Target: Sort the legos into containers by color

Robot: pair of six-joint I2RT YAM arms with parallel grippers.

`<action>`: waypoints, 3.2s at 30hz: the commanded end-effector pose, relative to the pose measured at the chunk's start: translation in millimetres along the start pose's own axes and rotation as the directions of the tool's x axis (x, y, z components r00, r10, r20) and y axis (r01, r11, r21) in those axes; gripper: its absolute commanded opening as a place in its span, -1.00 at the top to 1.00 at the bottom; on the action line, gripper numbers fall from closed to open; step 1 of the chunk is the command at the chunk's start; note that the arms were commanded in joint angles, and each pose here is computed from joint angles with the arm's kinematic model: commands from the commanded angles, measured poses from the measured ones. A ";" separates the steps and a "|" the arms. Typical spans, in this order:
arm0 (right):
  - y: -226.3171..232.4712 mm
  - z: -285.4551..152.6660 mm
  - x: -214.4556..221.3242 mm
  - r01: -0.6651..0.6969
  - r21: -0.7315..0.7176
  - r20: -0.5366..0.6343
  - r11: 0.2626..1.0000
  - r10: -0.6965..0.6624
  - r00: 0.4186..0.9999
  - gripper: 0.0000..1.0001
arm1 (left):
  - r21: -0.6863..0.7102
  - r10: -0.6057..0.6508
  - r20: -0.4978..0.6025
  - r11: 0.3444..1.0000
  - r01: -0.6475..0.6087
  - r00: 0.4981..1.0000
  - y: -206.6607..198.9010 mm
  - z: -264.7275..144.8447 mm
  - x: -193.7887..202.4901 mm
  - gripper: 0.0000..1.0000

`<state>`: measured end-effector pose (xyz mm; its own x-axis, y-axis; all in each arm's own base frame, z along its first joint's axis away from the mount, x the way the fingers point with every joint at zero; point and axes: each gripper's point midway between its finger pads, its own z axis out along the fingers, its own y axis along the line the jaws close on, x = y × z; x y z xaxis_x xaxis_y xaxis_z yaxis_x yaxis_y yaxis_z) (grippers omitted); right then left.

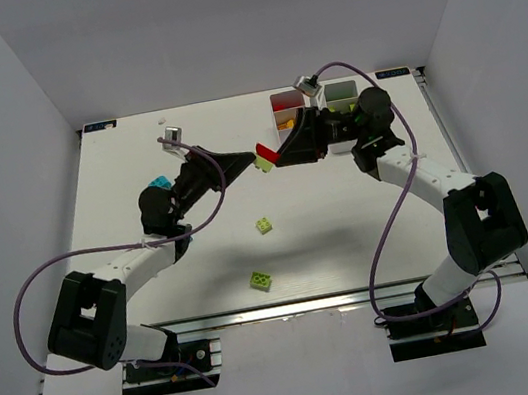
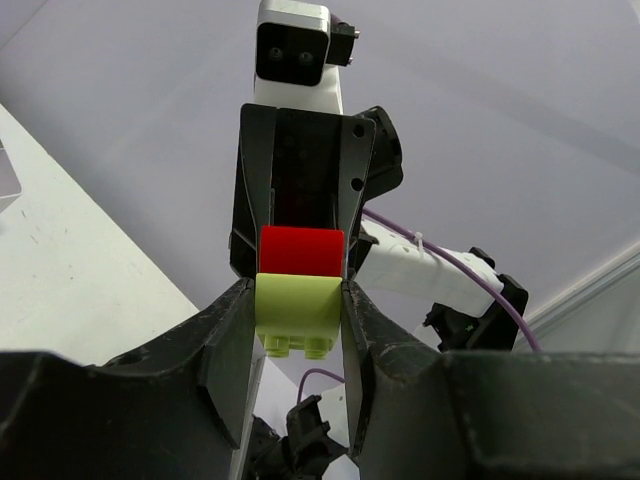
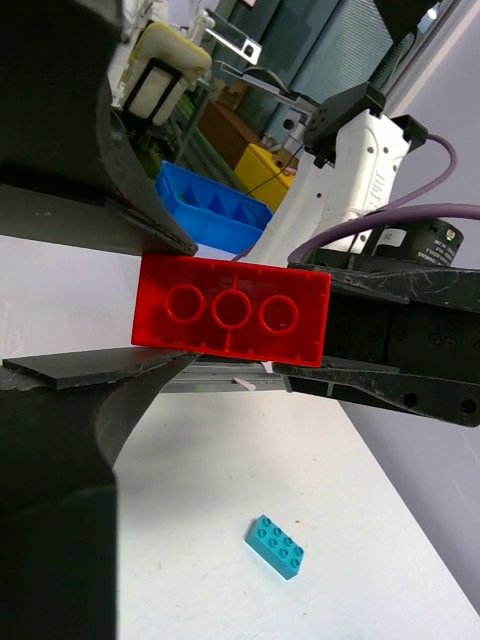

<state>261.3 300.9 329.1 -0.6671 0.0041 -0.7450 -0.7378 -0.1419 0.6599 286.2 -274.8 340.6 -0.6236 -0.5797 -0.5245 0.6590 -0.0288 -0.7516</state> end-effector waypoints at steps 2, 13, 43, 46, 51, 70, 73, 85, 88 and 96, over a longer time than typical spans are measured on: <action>0.6 -10.3 -32.0 0.136 0.032 0.051 0.990 -0.138 0.989 1.00 | 0.045 0.013 -0.047 0.999 -0.011 0.999 -16.2 -4.2 9.5 0.64; -71.4 -55.1 -71.7 0.344 0.248 -0.018 0.906 -0.351 0.936 1.00 | -0.080 0.034 -0.044 0.996 -0.038 0.998 7.3 -20.0 10.7 0.71; -306.0 -144.4 -108.8 0.974 0.228 -0.913 0.008 -0.346 0.217 1.00 | -0.381 0.135 -0.035 0.914 -0.139 0.990 36.7 -58.9 9.1 0.69; -311.4 -136.2 -108.2 0.987 0.162 -0.927 -0.016 -0.345 0.147 1.00 | -0.385 0.136 -0.035 0.913 -0.139 0.990 37.1 -60.4 9.7 0.69; -326.5 -132.2 -108.4 0.992 0.118 -0.941 -0.041 -0.325 0.098 1.00 | -0.392 0.137 -0.027 0.910 -0.136 0.990 37.7 -63.8 10.6 0.69; -343.9 -134.4 -121.8 0.994 0.033 -0.959 -0.105 -0.283 0.002 1.00 | -0.395 0.121 -0.027 0.910 -0.122 0.992 43.6 -65.8 14.7 0.68; -346.9 -134.0 -120.4 0.994 0.028 -0.960 -0.105 -0.281 -0.003 0.91 | -0.393 0.120 -0.026 0.912 -0.121 0.992 43.4 -64.9 14.4 0.68; -346.4 -134.5 -119.6 0.993 0.036 -0.961 -0.111 -0.277 0.004 0.09 | -0.388 0.116 -0.023 0.914 -0.116 0.993 42.7 -64.9 14.6 0.68; -339.7 -133.3 -121.9 0.992 0.048 -0.958 -0.112 -0.287 0.014 0.00 | -0.385 0.121 -0.018 0.915 -0.118 0.993 41.1 -64.7 13.4 0.68; -319.3 -133.2 -121.4 0.991 0.067 -0.950 -0.114 -0.311 0.029 -0.07 | -0.373 0.121 -0.012 0.920 -0.116 0.993 38.3 -63.1 12.2 0.68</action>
<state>600.2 214.5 160.1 0.2850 -0.9090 -0.3040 -0.6210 0.0665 -0.7810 277.9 -233.9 273.7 -0.5657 -0.5557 -0.6093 0.5006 0.3557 -0.7892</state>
